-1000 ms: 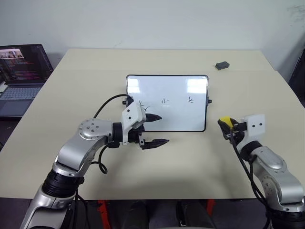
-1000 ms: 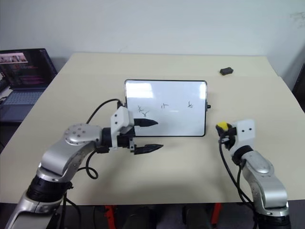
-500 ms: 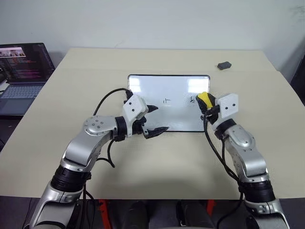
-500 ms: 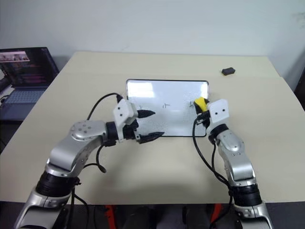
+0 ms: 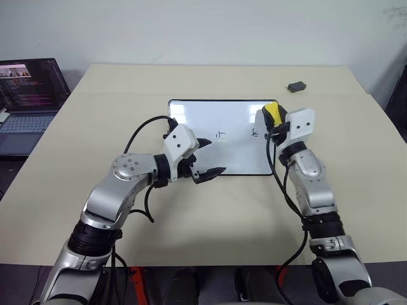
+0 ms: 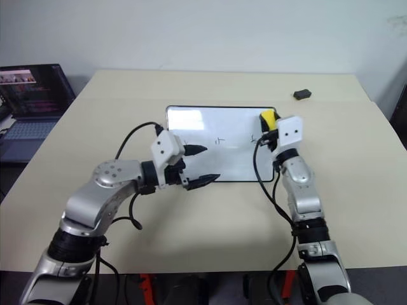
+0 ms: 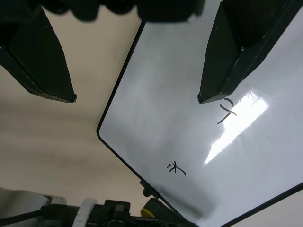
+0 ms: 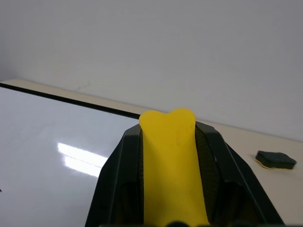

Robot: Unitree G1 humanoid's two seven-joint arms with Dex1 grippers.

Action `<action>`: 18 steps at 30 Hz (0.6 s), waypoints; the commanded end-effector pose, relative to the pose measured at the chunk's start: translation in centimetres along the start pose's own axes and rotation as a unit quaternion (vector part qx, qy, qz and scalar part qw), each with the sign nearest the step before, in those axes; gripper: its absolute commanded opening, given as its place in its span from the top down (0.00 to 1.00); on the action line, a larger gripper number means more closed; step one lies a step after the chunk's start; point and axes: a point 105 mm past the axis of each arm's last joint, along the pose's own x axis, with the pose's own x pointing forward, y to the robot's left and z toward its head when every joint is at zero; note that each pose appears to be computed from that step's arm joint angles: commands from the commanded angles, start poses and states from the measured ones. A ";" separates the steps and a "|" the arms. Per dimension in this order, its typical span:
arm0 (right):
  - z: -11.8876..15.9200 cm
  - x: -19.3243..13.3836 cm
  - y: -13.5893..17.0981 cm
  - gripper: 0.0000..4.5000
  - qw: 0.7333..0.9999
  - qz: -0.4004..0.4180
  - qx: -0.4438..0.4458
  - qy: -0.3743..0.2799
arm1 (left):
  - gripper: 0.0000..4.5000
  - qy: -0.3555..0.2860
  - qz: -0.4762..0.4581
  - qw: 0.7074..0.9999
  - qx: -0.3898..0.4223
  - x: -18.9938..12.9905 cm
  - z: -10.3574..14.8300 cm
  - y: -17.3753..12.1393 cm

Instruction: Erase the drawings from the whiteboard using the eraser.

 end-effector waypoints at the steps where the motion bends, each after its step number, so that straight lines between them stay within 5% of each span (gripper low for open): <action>1: -0.3 0.3 1.7 0.75 1.000 0.029 0.001 -0.001 | 0.00 -0.017 0.008 1.000 0.021 -0.6 1.5 0.2; 12: -6.3 -3.2 3.5 0.75 0.992 0.050 0.040 0.111 | 0.00 -0.016 0.011 1.000 0.022 -0.7 1.7 0.3; 18: -6.7 -4.5 4.5 0.75 0.986 0.070 0.064 0.140 | 0.00 -0.014 0.011 1.000 0.018 -0.8 1.4 0.2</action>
